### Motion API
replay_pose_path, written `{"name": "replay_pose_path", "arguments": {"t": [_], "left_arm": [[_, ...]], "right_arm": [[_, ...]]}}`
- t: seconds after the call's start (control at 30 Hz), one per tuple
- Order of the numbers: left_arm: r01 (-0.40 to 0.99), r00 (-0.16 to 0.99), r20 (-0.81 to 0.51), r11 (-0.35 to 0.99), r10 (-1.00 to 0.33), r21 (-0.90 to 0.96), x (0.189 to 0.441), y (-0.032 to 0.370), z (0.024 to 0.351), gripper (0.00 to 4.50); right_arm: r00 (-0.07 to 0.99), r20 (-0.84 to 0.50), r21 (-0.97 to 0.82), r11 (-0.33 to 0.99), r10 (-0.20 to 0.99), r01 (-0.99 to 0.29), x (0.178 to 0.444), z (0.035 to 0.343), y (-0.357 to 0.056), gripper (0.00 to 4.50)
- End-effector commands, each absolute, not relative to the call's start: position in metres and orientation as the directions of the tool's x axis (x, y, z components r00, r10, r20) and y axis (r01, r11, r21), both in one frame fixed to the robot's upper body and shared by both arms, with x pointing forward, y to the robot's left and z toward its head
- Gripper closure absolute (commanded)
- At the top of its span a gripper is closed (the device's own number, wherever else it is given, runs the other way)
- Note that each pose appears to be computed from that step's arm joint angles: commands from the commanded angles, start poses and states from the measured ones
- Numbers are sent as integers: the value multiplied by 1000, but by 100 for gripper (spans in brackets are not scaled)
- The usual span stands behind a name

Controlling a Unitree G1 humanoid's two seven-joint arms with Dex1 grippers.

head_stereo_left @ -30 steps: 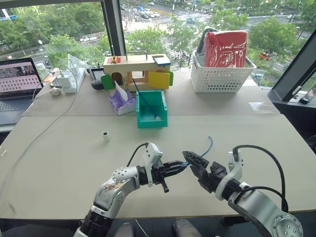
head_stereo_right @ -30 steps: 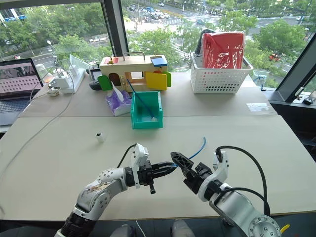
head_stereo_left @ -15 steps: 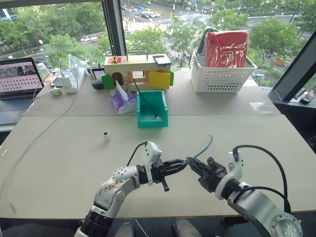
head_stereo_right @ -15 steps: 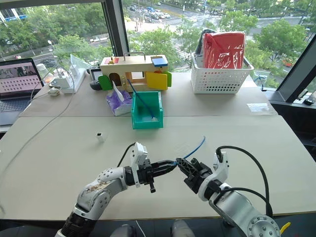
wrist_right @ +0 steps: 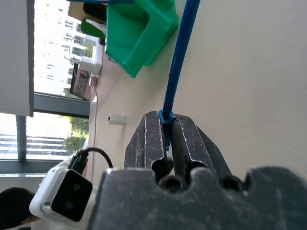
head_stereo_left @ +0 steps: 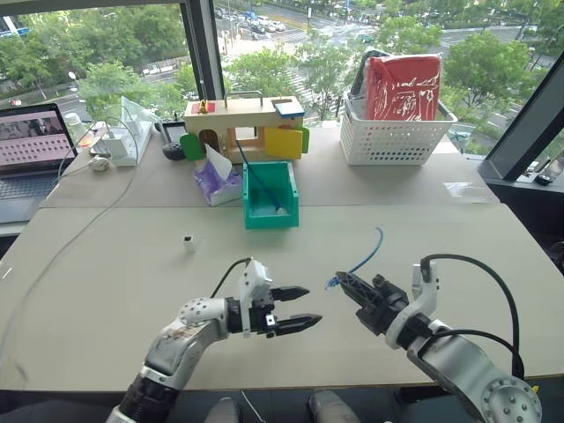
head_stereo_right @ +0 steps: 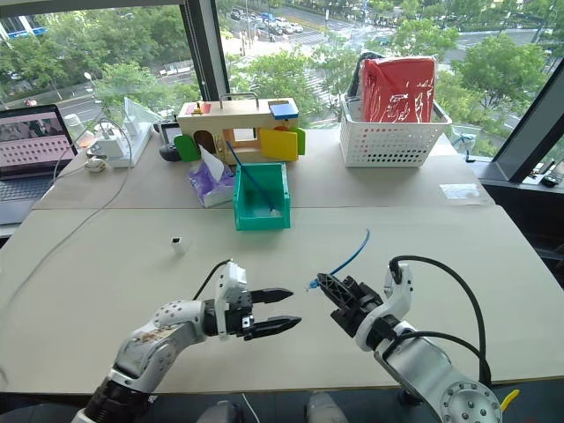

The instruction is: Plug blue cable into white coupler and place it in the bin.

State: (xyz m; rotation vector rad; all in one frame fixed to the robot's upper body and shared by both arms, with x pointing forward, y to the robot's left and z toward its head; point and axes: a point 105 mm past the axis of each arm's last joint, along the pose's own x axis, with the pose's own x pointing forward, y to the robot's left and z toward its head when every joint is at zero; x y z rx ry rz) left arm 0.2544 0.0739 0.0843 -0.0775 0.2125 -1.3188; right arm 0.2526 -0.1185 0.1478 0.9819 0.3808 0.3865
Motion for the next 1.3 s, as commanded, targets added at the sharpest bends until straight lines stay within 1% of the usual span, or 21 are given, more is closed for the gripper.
{"name": "replay_pose_path", "arguments": {"t": [0.03,0.07,0.13,0.17,0.23,0.3,0.33,0.43,0.5,0.63,0.73,0.8,0.87,0.97,1.3], "left_arm": [[938,317,-145,332,-937,-98,268,121,91,9],[929,346,-159,361,-925,-80,272,134,91,9],[917,383,-168,396,-908,-53,278,146,93,9],[901,421,-169,432,-891,-32,283,155,96,9],[843,533,-156,538,-831,18,292,183,103,9],[812,579,-151,584,-801,18,292,197,104,9],[794,602,-157,608,-783,8,288,205,102,9],[696,711,-147,718,-687,8,286,228,98,9],[648,756,-136,762,-640,13,288,233,96,9],[529,841,-166,847,-514,53,297,241,83,9],[419,901,-153,906,-406,59,307,247,79,9],[364,924,-146,929,-352,66,316,244,77,9],[333,935,-143,942,-323,50,328,236,74,9],[324,938,-137,946,-318,21,338,225,73,9],[307,947,-131,948,-294,87,365,210,75,9]], "right_arm": [[906,-42,813,542,421,-214,265,169,-132,450],[908,-33,792,565,417,-230,269,173,-133,450],[906,-22,757,599,422,-261,274,178,-132,450],[901,-13,724,625,435,-291,278,183,-130,450],[849,-34,560,714,526,-420,284,191,-116,450],[820,-91,407,773,565,-487,289,188,-113,450],[819,-89,369,782,567,-502,294,191,-114,450],[828,18,398,756,560,-520,312,219,-114,450],[818,42,371,751,574,-546,321,229,-112,450],[847,89,365,774,524,-517,345,244,-124,450],[850,103,368,774,517,-515,348,247,-126,450],[853,109,383,770,511,-510,346,248,-128,450],[861,115,405,767,496,-497,346,248,-132,450],[874,122,437,765,470,-472,346,248,-135,450],[899,143,506,750,413,-425,345,248,-143,450]]}}
